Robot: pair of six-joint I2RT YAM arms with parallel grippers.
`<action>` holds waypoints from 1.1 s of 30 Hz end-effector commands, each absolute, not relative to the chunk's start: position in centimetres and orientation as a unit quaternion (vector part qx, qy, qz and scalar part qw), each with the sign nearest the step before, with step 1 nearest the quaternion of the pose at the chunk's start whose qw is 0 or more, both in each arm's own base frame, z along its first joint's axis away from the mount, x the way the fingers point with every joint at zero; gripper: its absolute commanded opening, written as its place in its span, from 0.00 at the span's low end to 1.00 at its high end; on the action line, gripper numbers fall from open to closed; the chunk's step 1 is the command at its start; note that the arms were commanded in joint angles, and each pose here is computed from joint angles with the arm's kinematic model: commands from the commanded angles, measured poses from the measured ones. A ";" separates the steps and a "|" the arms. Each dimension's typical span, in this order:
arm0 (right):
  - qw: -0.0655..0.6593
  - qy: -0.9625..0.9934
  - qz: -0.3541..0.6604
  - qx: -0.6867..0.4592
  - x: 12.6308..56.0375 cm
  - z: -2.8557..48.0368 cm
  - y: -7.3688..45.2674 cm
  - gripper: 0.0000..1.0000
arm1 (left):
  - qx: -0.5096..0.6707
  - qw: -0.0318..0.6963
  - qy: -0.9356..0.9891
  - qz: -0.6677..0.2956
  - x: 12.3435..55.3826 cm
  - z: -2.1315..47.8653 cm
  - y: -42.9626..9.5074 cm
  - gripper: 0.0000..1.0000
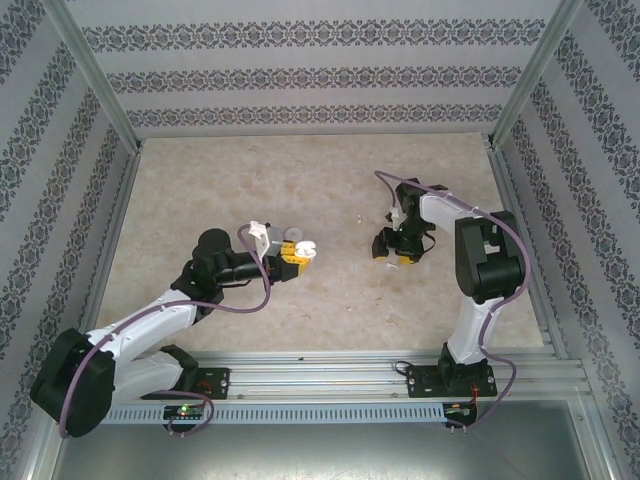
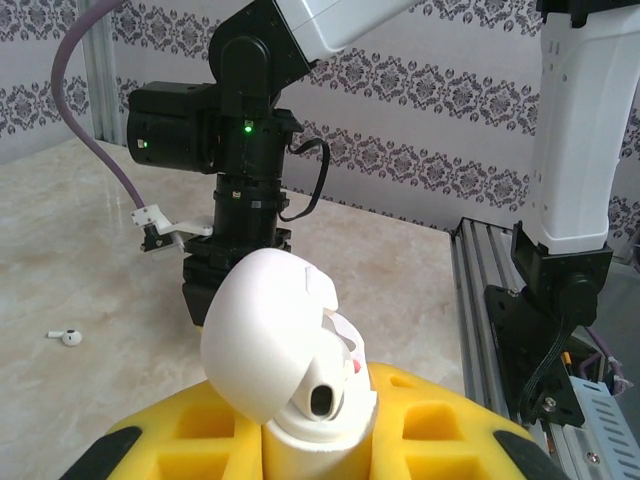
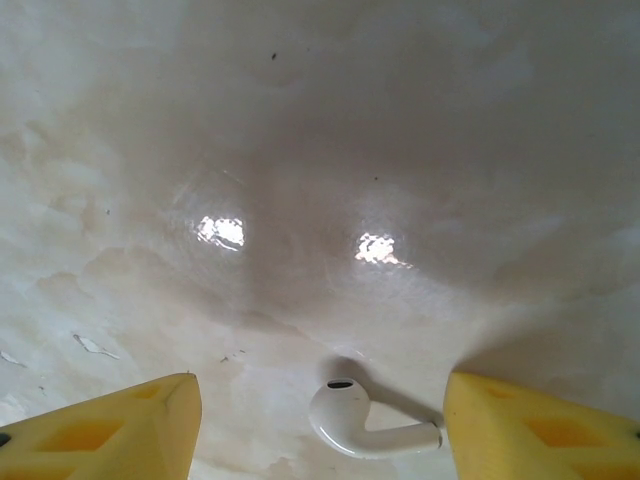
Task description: Insert wireless bluetooth earbuds into charging case
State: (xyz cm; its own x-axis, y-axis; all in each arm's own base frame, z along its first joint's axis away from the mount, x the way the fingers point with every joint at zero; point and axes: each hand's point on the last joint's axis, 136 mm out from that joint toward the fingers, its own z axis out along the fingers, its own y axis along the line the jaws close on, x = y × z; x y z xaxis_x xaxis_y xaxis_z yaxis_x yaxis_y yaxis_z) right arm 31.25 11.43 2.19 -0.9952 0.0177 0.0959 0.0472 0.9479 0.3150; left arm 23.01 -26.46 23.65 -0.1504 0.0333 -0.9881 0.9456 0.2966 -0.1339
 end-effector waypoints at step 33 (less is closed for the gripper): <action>-0.021 -0.972 -0.151 -0.177 27.8 3.7 13.4 0.46 | 0.396 0.550 0.595 -0.432 21.7 26.3 -25.1 0.00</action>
State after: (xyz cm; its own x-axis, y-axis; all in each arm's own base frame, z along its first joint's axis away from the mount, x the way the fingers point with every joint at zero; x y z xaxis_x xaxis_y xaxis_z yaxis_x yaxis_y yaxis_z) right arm 26.60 14.14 3.83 -0.9603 0.2640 0.0905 0.2790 0.9030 0.3266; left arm 21.71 -25.37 26.01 -0.0928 -0.0051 -0.9957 0.9442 0.3171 -0.0897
